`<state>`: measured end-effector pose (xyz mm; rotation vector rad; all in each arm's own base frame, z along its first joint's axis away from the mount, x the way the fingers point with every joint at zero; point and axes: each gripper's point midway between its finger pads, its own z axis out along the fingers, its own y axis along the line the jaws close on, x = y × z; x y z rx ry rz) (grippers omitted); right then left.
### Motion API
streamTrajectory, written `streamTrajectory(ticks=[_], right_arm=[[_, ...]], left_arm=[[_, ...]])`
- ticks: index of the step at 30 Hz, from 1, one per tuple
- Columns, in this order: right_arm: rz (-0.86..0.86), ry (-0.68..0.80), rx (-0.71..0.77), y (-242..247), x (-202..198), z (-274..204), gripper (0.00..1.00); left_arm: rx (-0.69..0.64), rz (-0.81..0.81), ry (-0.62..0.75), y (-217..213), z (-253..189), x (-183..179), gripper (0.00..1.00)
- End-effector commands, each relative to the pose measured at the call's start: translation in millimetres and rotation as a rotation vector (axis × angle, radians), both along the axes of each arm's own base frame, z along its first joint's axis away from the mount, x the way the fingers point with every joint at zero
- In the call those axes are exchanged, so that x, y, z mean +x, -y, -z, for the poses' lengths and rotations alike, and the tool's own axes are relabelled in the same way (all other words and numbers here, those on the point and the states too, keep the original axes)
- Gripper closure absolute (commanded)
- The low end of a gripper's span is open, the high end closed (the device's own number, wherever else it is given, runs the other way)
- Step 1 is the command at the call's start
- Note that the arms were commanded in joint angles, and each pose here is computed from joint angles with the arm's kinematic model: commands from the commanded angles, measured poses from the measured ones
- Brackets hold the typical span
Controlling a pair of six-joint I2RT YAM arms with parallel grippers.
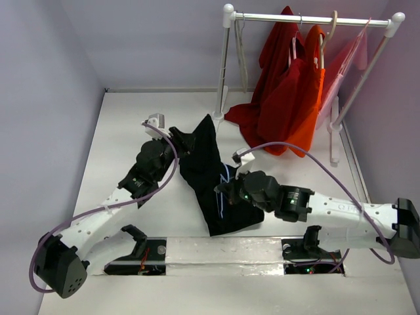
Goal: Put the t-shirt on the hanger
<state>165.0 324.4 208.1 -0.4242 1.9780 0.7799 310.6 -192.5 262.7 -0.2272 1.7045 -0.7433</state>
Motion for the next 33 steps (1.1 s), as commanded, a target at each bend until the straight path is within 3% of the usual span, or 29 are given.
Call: streamTrajectory(ticks=[1,10,23,27,28,29,32,33], right_arm=[[-0.074,0.007,0.039,3.0,-9.6,-17.3,1.0],[-0.147,0.002,0.085,19.8,-19.9,-52.7,1.0],[-0.181,0.02,0.126,40.7,-30.5,-93.1,1.0],[-0.184,0.028,0.138,46.2,-33.3,-100.5,1.0],[-0.185,0.027,0.141,46.6,-33.8,-100.7,1.0],[-0.184,0.025,0.14,46.7,-33.9,-100.4,1.0],[-0.181,0.023,0.137,46.9,-33.5,-98.2,1.0],[-0.183,0.019,0.135,46.0,-33.7,-97.0,1.0]], left_arm=[[0.025,0.075,0.163,9.0,-23.6,-2.1,0.61],[0.123,0.166,0.263,22.1,-19.8,-3.2,0.48],[0.159,0.252,0.229,45.5,4.7,7.0,0.45],[0.136,0.251,0.229,46.9,4.7,7.7,0.61],[0.134,0.249,0.23,47.1,4.3,8.4,0.68],[0.13,0.244,0.229,47.1,3.2,9.6,0.83],[0.121,0.247,0.228,49.4,-1.1,11.4,1.0],[0.116,0.246,0.231,49.4,-2.8,11.3,1.0]])
